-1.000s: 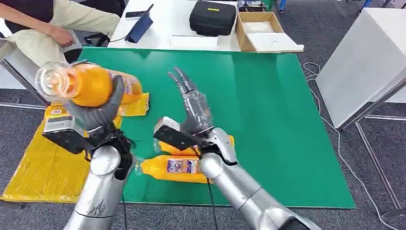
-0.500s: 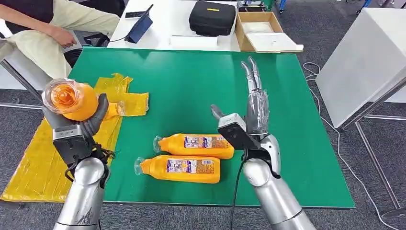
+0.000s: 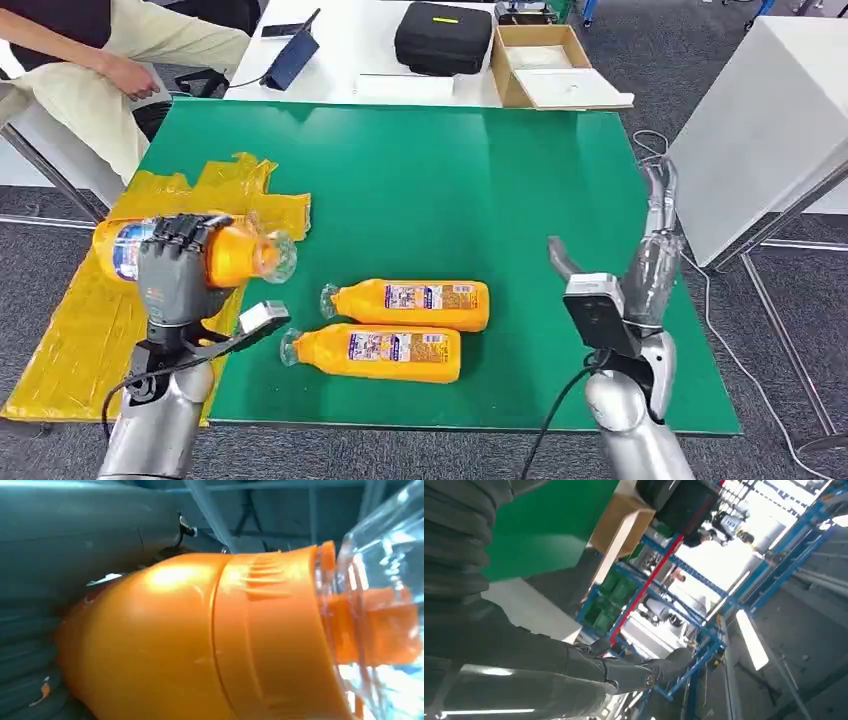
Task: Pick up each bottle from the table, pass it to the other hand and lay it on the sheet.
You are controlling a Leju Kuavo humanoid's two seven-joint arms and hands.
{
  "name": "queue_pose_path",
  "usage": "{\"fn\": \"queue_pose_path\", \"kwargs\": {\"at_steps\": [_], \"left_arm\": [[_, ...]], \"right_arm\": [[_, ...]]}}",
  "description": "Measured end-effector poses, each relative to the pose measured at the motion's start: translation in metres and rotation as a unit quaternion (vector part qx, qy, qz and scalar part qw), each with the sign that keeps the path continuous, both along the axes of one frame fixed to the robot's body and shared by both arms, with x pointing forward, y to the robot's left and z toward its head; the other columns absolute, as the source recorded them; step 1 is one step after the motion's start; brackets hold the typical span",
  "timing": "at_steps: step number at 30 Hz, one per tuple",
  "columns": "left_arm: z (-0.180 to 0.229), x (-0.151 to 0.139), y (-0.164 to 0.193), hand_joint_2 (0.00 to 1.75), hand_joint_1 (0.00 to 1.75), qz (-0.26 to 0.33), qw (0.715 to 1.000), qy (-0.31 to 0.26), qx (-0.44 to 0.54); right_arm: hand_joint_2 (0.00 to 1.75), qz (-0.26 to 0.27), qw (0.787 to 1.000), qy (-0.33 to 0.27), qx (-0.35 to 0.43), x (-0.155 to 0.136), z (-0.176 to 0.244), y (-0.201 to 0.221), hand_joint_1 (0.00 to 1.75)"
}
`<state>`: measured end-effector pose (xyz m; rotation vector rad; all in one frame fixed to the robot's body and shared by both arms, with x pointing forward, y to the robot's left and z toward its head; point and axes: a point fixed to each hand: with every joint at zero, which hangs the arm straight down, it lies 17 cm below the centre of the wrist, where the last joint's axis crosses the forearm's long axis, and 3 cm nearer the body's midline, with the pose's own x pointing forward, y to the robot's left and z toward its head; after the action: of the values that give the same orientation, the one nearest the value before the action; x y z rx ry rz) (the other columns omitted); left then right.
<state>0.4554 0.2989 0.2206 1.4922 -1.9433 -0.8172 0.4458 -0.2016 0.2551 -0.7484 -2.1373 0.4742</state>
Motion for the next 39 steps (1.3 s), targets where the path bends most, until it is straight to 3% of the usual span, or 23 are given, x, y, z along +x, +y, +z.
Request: {"fn": "queue_pose_path", "kwargs": {"at_steps": [5,10,17,28,29,30,39], "left_arm": [[-0.038,0.006,0.021,1.75,1.75,0.073,0.991,0.062,0.091],[-0.058,0.013,0.04,1.75,1.75,0.121,0.984,0.093,0.093],[-0.099,0.015,0.042,1.75,1.75,0.121,0.974,0.141,0.128],[-0.116,0.025,0.05,1.75,1.75,0.114,0.968,0.166,0.151],[-0.117,0.026,0.051,1.75,1.17,0.114,0.967,0.168,0.151],[-0.119,0.027,0.052,1.75,0.0,0.113,0.967,0.172,0.152],[-0.15,0.023,0.068,1.75,0.0,0.129,0.959,0.215,0.129]], "right_arm": [[1.75,-0.009,1.0,0.015,-0.007,-0.003,-0.013,-0.014,0.0],[1.75,-0.016,1.0,0.024,-0.01,-0.007,-0.022,-0.022,0.0],[1.75,-0.015,0.999,0.033,-0.014,-0.015,-0.033,-0.023,0.0],[1.75,-0.009,0.999,0.028,-0.016,-0.016,-0.027,-0.02,0.0],[1.75,-0.009,0.999,0.029,-0.017,-0.016,-0.027,-0.02,0.0],[1.75,-0.008,0.999,0.032,-0.018,-0.015,-0.028,-0.019,0.0],[1.75,0.004,0.998,0.05,-0.039,-0.009,-0.035,-0.008,0.0]]}}
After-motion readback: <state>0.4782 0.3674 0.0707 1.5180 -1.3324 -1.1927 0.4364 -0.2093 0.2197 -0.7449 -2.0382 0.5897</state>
